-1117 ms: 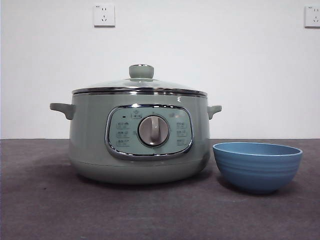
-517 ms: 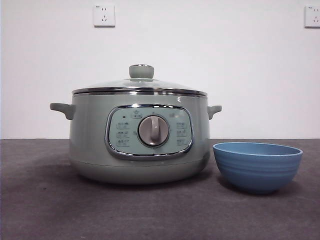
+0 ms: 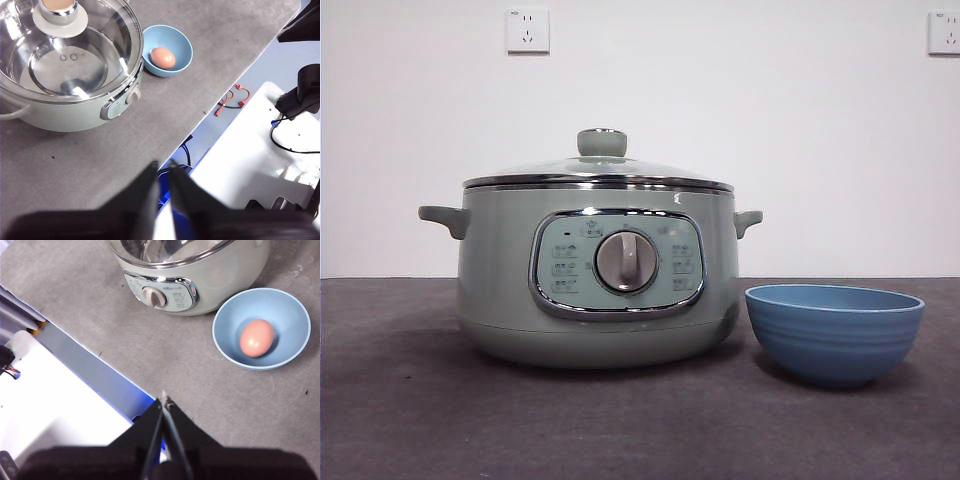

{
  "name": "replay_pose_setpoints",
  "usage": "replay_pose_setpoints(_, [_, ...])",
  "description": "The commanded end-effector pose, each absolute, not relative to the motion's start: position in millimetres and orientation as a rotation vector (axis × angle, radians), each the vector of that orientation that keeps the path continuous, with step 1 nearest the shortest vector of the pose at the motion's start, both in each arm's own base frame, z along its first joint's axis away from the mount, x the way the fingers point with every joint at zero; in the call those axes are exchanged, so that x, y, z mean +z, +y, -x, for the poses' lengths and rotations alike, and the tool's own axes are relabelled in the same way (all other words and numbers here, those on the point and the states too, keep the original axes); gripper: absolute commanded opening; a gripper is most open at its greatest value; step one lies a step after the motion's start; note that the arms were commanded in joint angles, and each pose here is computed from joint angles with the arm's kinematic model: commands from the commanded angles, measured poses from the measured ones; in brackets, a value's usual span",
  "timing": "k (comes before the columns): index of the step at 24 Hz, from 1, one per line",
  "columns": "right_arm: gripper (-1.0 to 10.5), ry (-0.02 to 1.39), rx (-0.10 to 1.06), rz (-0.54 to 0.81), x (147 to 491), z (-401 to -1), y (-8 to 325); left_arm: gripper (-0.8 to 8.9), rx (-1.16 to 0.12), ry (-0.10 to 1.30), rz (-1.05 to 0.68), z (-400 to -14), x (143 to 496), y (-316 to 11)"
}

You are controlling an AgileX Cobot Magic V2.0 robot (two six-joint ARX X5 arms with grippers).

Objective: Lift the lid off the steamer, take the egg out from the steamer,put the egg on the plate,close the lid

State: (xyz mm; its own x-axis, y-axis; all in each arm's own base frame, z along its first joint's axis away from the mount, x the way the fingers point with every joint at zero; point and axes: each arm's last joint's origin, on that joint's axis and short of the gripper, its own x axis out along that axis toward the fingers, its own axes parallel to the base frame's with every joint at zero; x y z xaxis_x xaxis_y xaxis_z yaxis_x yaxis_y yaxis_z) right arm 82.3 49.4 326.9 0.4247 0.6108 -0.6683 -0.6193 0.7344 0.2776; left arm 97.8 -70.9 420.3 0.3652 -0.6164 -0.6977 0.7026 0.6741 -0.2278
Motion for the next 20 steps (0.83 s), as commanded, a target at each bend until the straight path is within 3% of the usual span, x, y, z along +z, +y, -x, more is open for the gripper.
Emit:
replay_pose_setpoints(1, [0.0, 0.821, 0.768, 0.014, 328.6, -82.1, 49.3, -0.04, -0.848, 0.863, -0.115, -96.5, 418.6, -70.6])
replay_pose_setpoints(20, [0.0, 0.821, 0.768, 0.014, 328.6, -82.1, 49.3, -0.04, -0.856, 0.826, -0.121, -98.7, 420.6, -71.9])
